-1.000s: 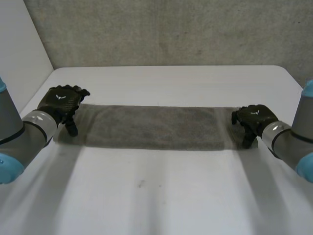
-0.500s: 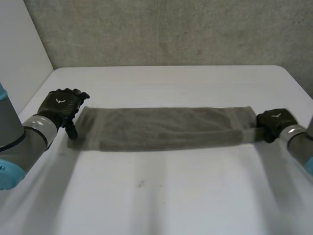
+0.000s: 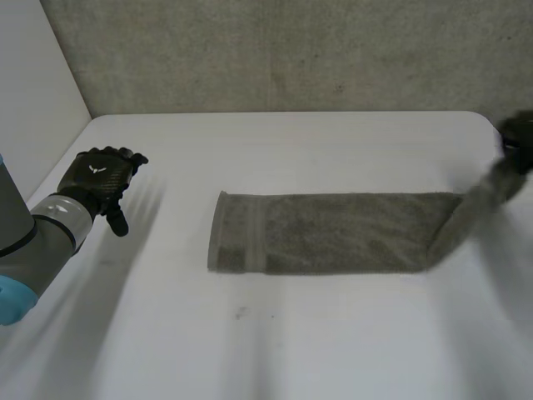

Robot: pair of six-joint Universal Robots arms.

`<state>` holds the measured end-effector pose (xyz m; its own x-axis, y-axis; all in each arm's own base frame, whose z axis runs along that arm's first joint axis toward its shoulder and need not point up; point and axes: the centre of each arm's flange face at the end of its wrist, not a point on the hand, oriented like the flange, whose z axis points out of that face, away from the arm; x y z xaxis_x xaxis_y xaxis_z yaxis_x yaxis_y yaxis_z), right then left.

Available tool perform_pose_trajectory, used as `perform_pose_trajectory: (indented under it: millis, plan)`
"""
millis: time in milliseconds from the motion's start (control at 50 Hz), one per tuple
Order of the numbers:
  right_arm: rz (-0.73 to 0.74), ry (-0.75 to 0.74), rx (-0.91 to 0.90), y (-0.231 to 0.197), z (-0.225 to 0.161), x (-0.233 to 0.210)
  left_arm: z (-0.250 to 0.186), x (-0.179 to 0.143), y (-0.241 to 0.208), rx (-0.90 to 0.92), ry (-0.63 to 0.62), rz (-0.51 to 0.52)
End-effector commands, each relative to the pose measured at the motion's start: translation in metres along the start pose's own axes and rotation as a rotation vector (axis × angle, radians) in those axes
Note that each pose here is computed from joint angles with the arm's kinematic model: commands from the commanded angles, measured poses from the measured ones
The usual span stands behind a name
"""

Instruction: Fold the towel.

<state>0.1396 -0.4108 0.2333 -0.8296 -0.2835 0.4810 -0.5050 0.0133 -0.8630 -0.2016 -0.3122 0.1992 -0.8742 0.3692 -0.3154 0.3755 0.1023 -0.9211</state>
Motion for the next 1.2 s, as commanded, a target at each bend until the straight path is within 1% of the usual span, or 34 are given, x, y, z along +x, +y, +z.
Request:
perform_pose_trajectory:
  millis: [20, 40, 60, 80, 100, 140, 160, 200, 240, 260, 300, 320, 360, 420, 480, 600, 640, 660, 680, 700, 740, 760, 800, 820, 840, 860, 900, 920, 960, 980, 1020, 1040, 1100, 1200]
  plan:
    - [-0.003, -0.288, 0.215, -0.085, -0.017, -0.135, 0.000, -0.002, 0.000, -0.001, -0.005, -0.002]
    - [0.002, -0.354, 0.255, -0.099, -0.026, -0.167, 0.000, -0.003, -0.001, 0.001, -0.009, -0.003]
    - [0.002, -0.354, 0.256, -0.099, -0.026, -0.168, 0.000, -0.003, -0.001, 0.001, -0.009, -0.003]
    - [0.011, -0.415, 0.294, -0.111, -0.036, -0.197, -0.001, -0.004, -0.001, 0.003, -0.011, -0.003]
    - [0.011, -0.416, 0.294, -0.111, -0.036, -0.197, -0.001, -0.004, -0.001, 0.003, -0.011, -0.003]
    - [0.027, -0.516, 0.340, -0.123, -0.053, -0.244, -0.001, -0.004, -0.001, 0.003, -0.013, -0.003]
    - [0.027, -0.517, 0.340, -0.123, -0.053, -0.244, -0.001, -0.004, -0.001, 0.003, -0.013, -0.003]
    - [0.024, -0.596, 0.340, -0.117, -0.063, -0.283, -0.001, -0.004, -0.001, 0.004, -0.011, -0.004]
    - [0.018, -0.628, 0.328, -0.110, -0.067, -0.298, -0.001, -0.004, -0.001, 0.004, -0.011, -0.004]
    - [0.018, -0.628, 0.328, -0.110, -0.067, -0.299, -0.001, -0.004, -0.001, 0.004, -0.011, -0.004]
    - [0.005, -0.688, 0.291, -0.093, -0.073, -0.325, -0.001, -0.004, -0.001, 0.004, -0.011, -0.004]
    - [0.005, -0.688, 0.291, -0.093, -0.073, -0.325, -0.001, -0.004, -0.001, 0.004, -0.011, -0.004]
    - [-0.010, -0.740, 0.255, -0.080, -0.081, -0.343, -0.001, -0.004, -0.001, 0.002, -0.011, -0.003]
    - [-0.015, -0.780, 0.219, -0.073, -0.088, -0.351, -0.001, -0.004, 0.000, 0.000, -0.011, -0.005]
    - [-0.014, -0.793, 0.204, -0.072, -0.091, -0.351, -0.001, -0.004, 0.000, 0.000, -0.011, -0.005]
    - [0.021, -0.765, 0.196, -0.094, -0.099, -0.324, -0.001, -0.003, -0.001, 0.003, -0.008, -0.004]
    - [0.075, -0.693, 0.165, -0.097, -0.086, -0.285, -0.001, 0.000, -0.003, 0.017, -0.004, 0.000]
    - [0.076, -0.692, 0.165, -0.097, -0.086, -0.285, -0.001, 0.000, -0.003, 0.017, -0.004, 0.000]
    - [0.108, -0.655, 0.144, -0.097, -0.081, -0.265, -0.001, 0.001, -0.004, 0.023, -0.001, 0.002]
    - [0.108, -0.655, 0.144, -0.097, -0.080, -0.264, -0.001, 0.001, -0.004, 0.023, -0.001, 0.002]
    - [0.173, -0.604, 0.086, -0.090, -0.079, -0.233, -0.001, 0.003, -0.004, 0.025, 0.001, 0.003]
    - [0.174, -0.603, 0.086, -0.090, -0.079, -0.233, -0.001, 0.003, -0.004, 0.025, 0.001, 0.003]
    - [0.207, -0.553, 0.014, -0.070, -0.080, -0.207, -0.002, 0.006, -0.005, 0.028, 0.008, 0.005]
    - [0.207, -0.552, 0.014, -0.070, -0.080, -0.207, -0.002, 0.006, -0.005, 0.028, 0.008, 0.005]
    - [0.219, -0.520, -0.021, -0.058, -0.079, -0.194, -0.002, 0.008, -0.005, 0.030, 0.014, 0.006]
    - [0.219, -0.519, -0.021, -0.057, -0.079, -0.194, -0.002, 0.008, -0.005, 0.030, 0.014, 0.006]
    - [0.233, -0.479, -0.085, -0.028, -0.081, -0.181, -0.002, 0.009, -0.005, 0.029, 0.017, 0.008]
    - [0.233, -0.479, -0.086, -0.028, -0.081, -0.181, -0.002, 0.009, -0.005, 0.029, 0.017, 0.008]
    - [0.227, -0.448, -0.113, -0.002, -0.083, -0.179, -0.001, 0.009, -0.003, 0.025, 0.019, 0.007]
    - [0.226, -0.448, -0.113, -0.002, -0.083, -0.179, -0.001, 0.009, -0.003, 0.025, 0.019, 0.007]
    - [0.197, -0.420, -0.125, 0.020, -0.083, -0.176, -0.001, 0.009, -0.003, 0.024, 0.020, 0.005]
    - [0.197, -0.420, -0.125, 0.020, -0.083, -0.176, -0.001, 0.010, -0.002, 0.021, 0.021, 0.005]
    - [0.137, -0.405, -0.139, 0.041, -0.083, -0.175, -0.002, 0.011, -0.002, 0.021, 0.025, 0.006]
    - [0.116, -0.395, -0.118, 0.039, -0.075, -0.174, -0.002, 0.011, -0.002, 0.020, 0.024, 0.006]
